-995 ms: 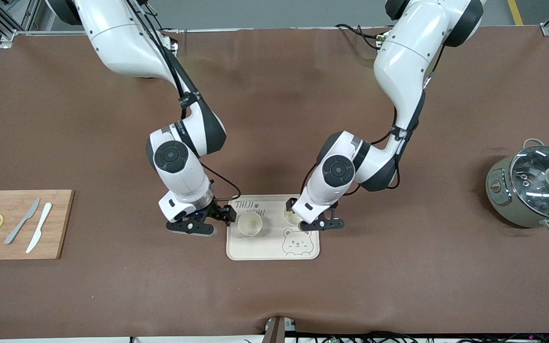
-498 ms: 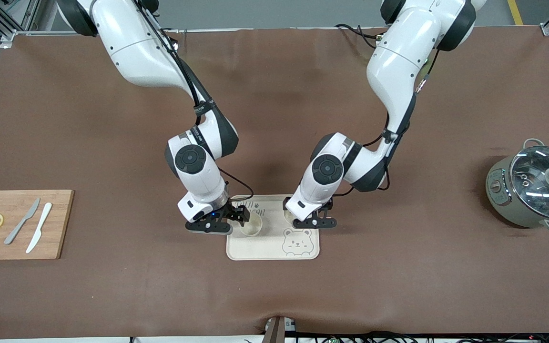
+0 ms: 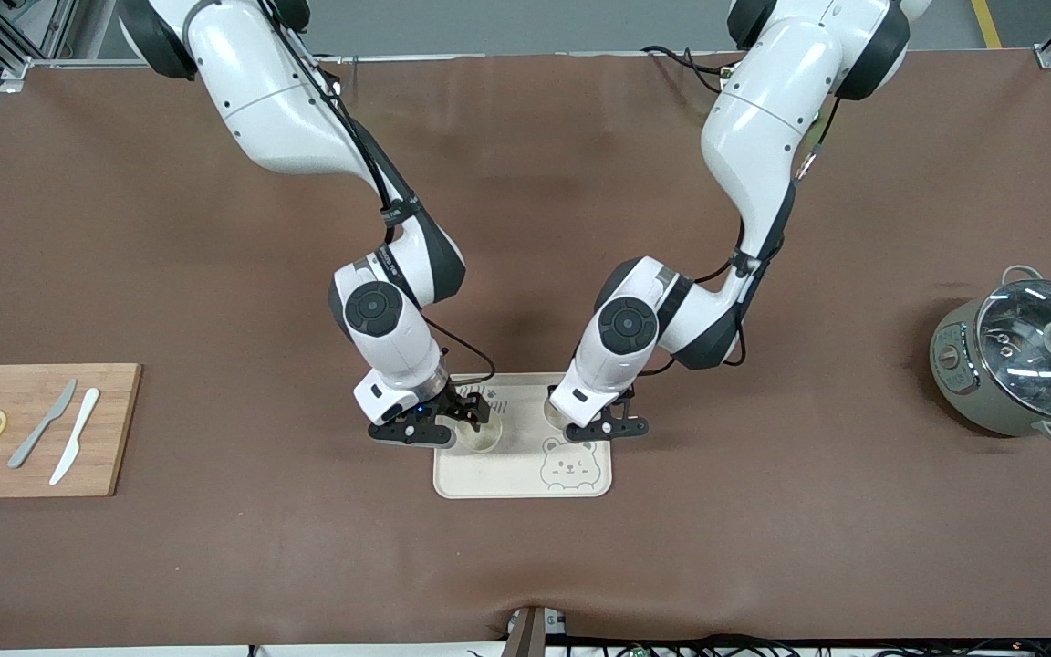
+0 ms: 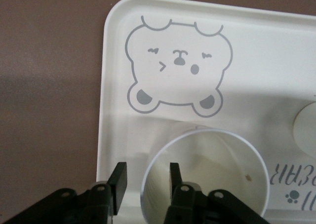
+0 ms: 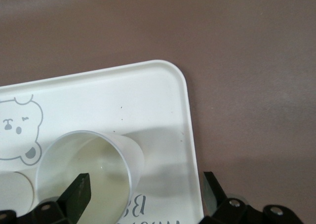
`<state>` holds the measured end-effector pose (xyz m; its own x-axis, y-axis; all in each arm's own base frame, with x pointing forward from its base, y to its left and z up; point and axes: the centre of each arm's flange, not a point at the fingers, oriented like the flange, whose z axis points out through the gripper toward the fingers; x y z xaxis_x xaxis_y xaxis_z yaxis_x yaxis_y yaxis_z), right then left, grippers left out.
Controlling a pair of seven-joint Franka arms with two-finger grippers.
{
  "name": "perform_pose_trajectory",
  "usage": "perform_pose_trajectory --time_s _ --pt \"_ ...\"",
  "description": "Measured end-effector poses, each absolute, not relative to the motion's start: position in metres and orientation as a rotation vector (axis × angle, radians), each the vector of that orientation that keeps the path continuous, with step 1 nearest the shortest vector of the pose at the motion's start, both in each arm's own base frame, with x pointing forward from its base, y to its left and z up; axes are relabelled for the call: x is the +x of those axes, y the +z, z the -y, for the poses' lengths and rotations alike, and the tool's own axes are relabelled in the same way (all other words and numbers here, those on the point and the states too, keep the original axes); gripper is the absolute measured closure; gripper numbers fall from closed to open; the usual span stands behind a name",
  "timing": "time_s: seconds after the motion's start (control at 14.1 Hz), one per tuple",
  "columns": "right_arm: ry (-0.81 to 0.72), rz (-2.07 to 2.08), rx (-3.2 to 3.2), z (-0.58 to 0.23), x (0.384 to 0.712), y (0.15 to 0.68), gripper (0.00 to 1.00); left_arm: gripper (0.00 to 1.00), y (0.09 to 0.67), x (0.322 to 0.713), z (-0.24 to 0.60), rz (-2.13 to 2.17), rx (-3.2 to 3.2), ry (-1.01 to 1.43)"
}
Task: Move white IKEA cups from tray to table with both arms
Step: 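Close both grippers around the rims of the two white cups, then lift the cup with the left gripper while the right gripper lifts its cup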
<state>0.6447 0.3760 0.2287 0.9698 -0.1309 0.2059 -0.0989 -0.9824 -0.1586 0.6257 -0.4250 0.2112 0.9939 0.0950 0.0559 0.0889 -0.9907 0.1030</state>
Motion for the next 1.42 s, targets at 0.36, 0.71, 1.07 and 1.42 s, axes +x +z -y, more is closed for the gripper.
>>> perform_pose_trajectory --time_s 0.36,0.71,1.07,1.42 --pt "-0.322 -0.165 -2.968 -0.382 0.642 0.21 0.0 0.96 0.212 0.626 0.425 -0.142 3.035 0.097" --pt "-0.327 -0.164 -2.964 -0.383 0.643 0.213 0.05 0.96 0.239 0.635 0.421 -0.162 3.035 0.111" --pt "-0.333 -0.145 -2.957 -0.392 0.64 0.216 0.59 0.96 0.323 0.641 0.372 -0.151 3.165 -0.008" --pt "-0.34 -0.137 -2.953 -0.396 0.639 0.219 0.97 0.96 0.378 0.644 0.264 0.02 3.148 -0.085"
